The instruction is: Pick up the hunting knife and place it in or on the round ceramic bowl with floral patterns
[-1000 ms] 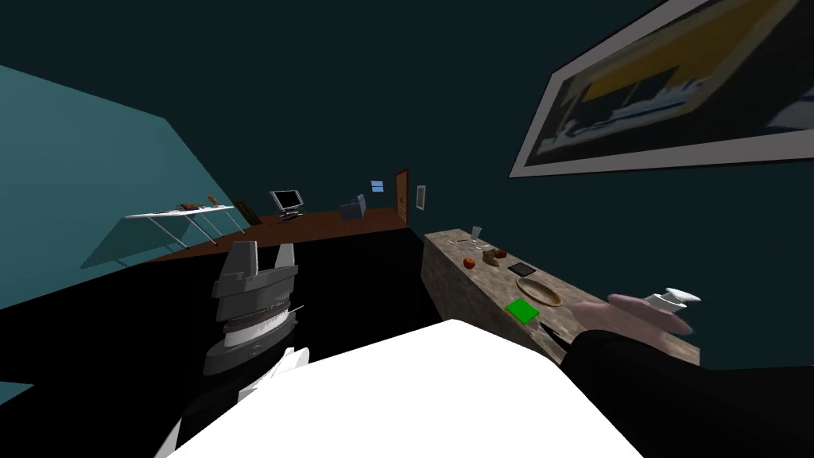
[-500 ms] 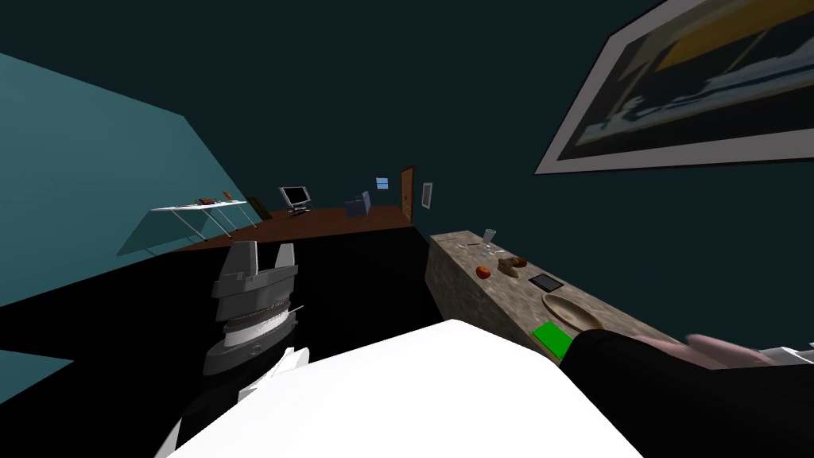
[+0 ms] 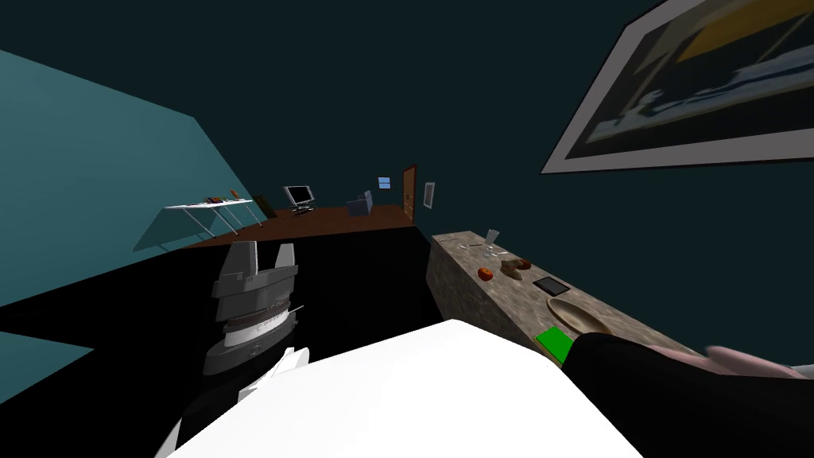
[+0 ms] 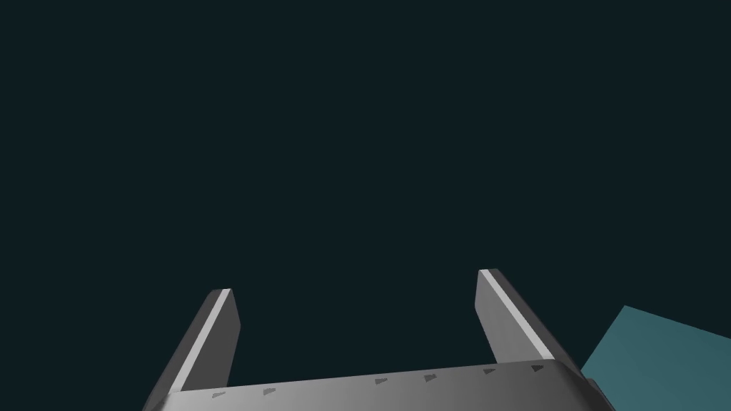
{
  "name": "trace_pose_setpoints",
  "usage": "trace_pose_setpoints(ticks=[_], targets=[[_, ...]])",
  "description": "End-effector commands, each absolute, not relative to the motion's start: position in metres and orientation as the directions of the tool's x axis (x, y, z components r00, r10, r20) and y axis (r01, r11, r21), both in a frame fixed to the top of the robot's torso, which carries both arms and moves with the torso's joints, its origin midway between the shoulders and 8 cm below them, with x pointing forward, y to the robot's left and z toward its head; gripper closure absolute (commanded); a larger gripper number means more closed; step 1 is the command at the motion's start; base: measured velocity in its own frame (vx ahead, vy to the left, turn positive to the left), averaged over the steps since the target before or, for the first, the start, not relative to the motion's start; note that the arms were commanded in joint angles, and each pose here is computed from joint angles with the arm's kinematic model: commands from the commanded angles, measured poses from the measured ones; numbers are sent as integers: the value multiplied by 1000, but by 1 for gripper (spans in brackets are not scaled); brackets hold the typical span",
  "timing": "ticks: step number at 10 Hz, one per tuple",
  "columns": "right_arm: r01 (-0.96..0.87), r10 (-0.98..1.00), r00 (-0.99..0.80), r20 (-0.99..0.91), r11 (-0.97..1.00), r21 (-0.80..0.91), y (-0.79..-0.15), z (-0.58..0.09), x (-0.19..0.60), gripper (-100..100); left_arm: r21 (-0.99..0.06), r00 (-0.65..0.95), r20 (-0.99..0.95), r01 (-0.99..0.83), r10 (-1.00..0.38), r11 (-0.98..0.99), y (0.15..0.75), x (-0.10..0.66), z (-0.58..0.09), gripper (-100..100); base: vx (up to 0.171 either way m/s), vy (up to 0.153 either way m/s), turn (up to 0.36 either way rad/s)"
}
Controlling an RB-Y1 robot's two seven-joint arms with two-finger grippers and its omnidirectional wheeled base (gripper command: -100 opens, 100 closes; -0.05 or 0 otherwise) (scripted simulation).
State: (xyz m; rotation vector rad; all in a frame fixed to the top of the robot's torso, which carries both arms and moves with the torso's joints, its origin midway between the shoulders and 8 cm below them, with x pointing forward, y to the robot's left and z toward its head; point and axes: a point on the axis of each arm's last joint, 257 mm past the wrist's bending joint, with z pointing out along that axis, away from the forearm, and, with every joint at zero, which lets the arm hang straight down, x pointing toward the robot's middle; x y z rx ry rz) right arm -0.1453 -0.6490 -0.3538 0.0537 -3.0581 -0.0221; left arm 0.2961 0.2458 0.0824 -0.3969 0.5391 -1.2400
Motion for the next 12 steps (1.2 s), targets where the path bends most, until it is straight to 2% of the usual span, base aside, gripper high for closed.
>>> trace_pose_setpoints(ticks=[1,9,10,12], targets=[[-32,-33,-996,79,999,15,-648,-356,-145,-100,-560,227,-170,778,-959,284,246,296,82,0,0,-13,15],[-3,-3,-997,79,1000,1,-640,-365,-164,-100,-560,228,-170,778,-959,284,246,296,82,0,1,-11,31],[-3,-3,-997,79,1000,1,-640,-365,-164,100,-560,228,-170,778,-959,284,246,296,82,0,0,0,0],[-4,-4,-997,79,1000,-1,-640,-364,-164,100,-560,228,-170,778,-959,284,246,296,82,0,0,0,0]])
